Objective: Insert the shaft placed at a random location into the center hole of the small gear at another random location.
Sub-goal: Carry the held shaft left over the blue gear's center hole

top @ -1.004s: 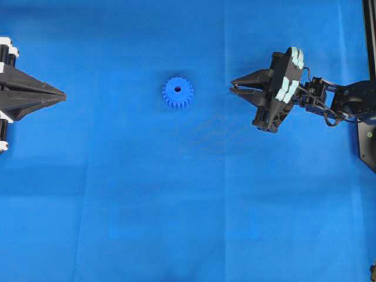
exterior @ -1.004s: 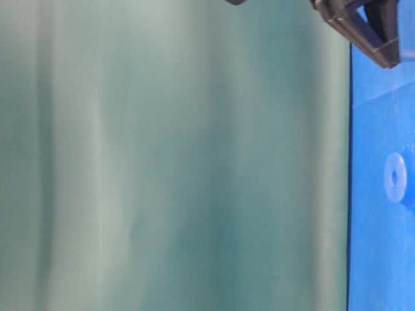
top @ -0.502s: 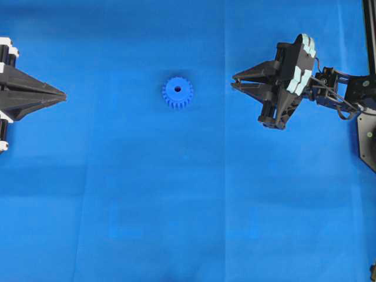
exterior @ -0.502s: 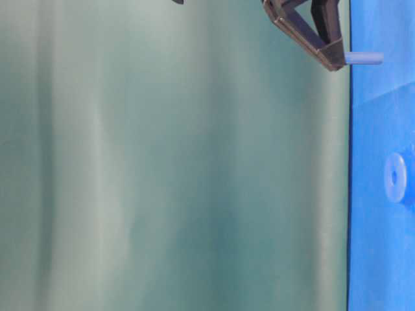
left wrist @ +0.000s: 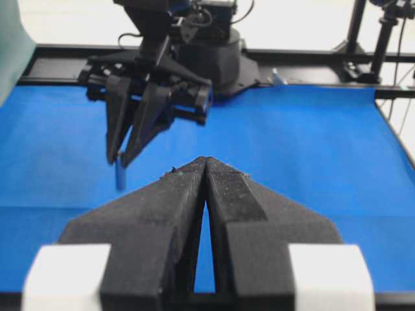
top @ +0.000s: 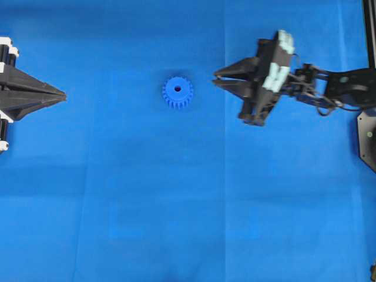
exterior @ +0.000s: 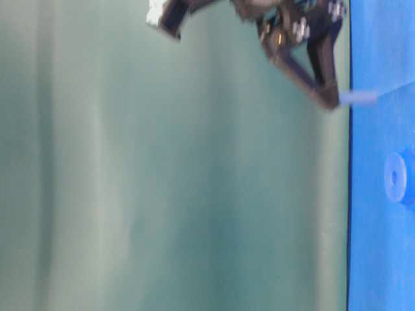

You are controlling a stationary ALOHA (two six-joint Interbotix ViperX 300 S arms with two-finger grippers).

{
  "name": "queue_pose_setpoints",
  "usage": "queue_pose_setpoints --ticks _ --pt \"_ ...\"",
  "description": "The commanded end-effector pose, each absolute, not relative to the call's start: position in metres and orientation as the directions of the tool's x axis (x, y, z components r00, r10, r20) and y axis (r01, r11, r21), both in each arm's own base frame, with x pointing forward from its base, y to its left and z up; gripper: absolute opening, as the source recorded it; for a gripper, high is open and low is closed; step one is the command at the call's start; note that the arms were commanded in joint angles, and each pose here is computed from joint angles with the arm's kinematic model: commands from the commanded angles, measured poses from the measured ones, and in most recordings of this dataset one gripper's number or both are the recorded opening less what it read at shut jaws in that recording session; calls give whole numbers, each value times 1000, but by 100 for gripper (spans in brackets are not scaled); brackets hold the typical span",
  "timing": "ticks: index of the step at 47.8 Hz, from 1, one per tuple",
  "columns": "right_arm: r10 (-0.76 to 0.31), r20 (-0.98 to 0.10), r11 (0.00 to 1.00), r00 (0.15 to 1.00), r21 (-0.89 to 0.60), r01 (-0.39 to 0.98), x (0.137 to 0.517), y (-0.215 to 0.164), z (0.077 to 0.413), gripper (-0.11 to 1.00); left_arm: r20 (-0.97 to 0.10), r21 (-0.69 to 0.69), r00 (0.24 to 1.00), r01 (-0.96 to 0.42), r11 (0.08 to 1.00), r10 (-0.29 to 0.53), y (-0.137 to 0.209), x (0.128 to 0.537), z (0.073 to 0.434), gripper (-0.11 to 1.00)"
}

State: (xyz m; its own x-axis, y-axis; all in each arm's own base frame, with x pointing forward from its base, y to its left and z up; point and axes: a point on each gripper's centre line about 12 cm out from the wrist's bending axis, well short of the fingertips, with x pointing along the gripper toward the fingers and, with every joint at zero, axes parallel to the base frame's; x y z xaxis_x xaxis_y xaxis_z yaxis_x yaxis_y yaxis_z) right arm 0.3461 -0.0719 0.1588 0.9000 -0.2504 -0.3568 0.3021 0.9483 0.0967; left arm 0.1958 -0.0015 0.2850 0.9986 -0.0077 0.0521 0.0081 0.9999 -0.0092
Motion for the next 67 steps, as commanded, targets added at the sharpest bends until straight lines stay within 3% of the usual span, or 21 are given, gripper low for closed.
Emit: queue_pose_setpoints --ticks 1,19,44,67 --pt "-237 -313 957 920 88 276 370 -72 173 3 63 -9 998 12 1000 -11 -2 197 289 0" --pt "-215 -328 966 920 67 249 421 -75 173 3 58 -12 998 10 1000 -10 -2 197 288 0" --pt "-220 -383 960 897 75 268 412 -75 150 3 57 -11 998 11 1000 -10 -2 197 287 0" --pt "-221 -326 964 919 72 258 414 -75 173 3 61 -12 998 10 1000 -10 -2 197 288 0"
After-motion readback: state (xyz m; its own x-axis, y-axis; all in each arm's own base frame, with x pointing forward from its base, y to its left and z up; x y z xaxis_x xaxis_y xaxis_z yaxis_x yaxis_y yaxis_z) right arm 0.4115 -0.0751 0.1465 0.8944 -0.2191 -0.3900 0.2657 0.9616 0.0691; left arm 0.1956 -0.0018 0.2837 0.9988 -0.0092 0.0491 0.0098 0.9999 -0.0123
